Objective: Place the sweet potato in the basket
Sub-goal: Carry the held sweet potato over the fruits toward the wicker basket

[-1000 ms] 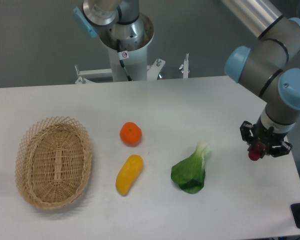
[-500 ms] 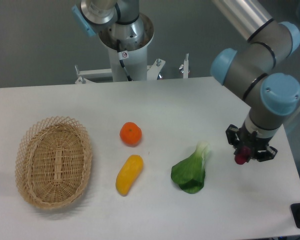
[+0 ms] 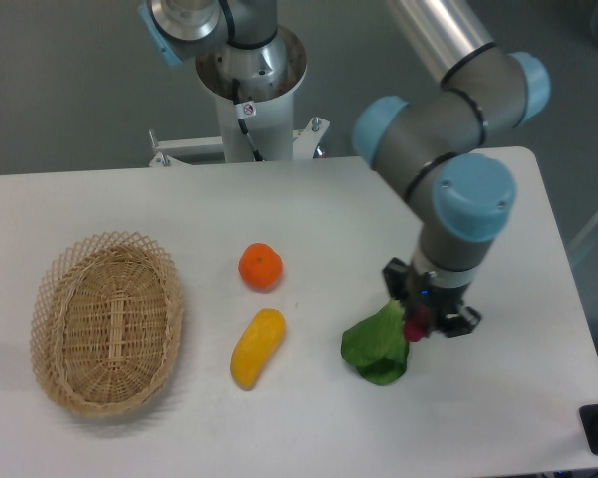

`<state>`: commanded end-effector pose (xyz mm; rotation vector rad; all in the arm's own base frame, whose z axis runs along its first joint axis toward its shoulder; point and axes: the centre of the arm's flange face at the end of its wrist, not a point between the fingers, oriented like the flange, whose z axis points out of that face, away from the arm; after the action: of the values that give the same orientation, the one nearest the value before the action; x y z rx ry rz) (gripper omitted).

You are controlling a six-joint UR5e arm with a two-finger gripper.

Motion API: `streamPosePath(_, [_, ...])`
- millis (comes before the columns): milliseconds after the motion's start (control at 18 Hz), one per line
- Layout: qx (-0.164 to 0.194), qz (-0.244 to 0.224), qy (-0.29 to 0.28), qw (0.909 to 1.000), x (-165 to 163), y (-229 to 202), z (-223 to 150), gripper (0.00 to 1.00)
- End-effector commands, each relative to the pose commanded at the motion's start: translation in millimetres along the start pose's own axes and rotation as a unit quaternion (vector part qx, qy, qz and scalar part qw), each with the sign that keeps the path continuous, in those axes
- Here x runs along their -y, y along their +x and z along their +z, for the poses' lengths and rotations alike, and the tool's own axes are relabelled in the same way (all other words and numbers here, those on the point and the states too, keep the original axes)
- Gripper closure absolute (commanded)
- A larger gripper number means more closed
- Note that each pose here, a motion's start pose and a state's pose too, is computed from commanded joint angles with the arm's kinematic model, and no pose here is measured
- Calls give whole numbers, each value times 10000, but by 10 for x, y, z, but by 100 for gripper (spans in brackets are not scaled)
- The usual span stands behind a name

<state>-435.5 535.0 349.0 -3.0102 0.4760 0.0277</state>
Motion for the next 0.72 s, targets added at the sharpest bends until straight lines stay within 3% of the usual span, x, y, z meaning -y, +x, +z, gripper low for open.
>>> streamPosePath(722, [-214, 248, -1, 9995, 1006, 1081, 96, 76])
